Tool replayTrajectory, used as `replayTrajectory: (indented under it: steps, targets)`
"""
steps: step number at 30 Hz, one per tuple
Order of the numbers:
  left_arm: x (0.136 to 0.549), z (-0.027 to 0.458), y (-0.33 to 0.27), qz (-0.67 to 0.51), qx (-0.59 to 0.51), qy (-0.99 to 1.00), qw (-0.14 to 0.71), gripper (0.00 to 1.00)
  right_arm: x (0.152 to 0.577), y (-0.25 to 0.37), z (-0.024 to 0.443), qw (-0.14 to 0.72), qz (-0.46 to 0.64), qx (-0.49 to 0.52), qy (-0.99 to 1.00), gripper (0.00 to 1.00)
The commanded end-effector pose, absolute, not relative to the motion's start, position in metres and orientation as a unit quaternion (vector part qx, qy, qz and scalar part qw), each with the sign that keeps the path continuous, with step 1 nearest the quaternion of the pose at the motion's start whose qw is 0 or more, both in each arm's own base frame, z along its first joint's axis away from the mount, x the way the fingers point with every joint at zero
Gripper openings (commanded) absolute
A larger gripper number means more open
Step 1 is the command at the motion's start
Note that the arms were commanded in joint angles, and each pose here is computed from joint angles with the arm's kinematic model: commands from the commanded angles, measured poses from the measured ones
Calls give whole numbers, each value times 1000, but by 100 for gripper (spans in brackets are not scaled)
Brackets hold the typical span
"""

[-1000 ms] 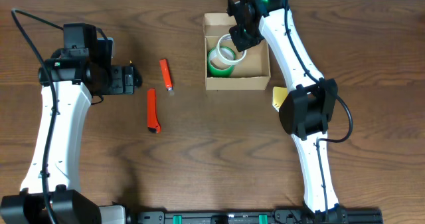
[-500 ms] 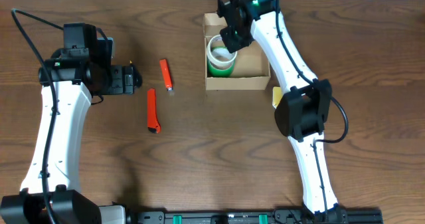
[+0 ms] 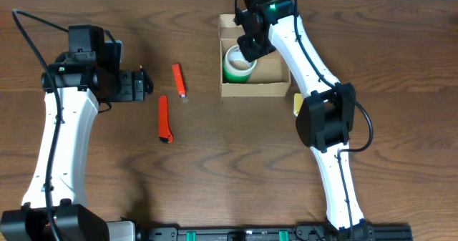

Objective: Pack container
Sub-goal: 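Lift the masking tape and lower it into the box onto the green tape, then release the masking tape and move the right gripper to the yellow pad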

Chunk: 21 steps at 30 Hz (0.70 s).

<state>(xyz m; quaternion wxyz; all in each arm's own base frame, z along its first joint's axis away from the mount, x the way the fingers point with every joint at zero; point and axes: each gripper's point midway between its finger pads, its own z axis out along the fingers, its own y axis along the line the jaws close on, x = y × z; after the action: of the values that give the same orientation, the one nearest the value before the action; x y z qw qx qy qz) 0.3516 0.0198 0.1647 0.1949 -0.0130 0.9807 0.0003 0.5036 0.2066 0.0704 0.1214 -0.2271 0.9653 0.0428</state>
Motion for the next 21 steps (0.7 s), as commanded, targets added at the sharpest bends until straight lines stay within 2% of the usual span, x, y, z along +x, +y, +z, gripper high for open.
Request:
replayTrajectory:
  steps: [1, 5, 9, 15, 21]
  targets:
    - [355, 169, 24, 5, -14, 980, 199, 95, 502, 210, 65, 117, 43, -225, 966, 61]
    - [355, 169, 24, 5, -14, 980, 199, 95, 500, 209, 73, 117, 43, -225, 966, 55]
    - [355, 169, 24, 5, -14, 980, 199, 95, 494, 207, 102, 128, 45, -225, 965, 55]
    - [355, 169, 24, 5, -14, 980, 199, 95, 486, 198, 186, 199, 51, -220, 954, 56]
    - [355, 169, 24, 5, -14, 980, 199, 95, 479, 148, 271, 280, 36, -164, 945, 58]
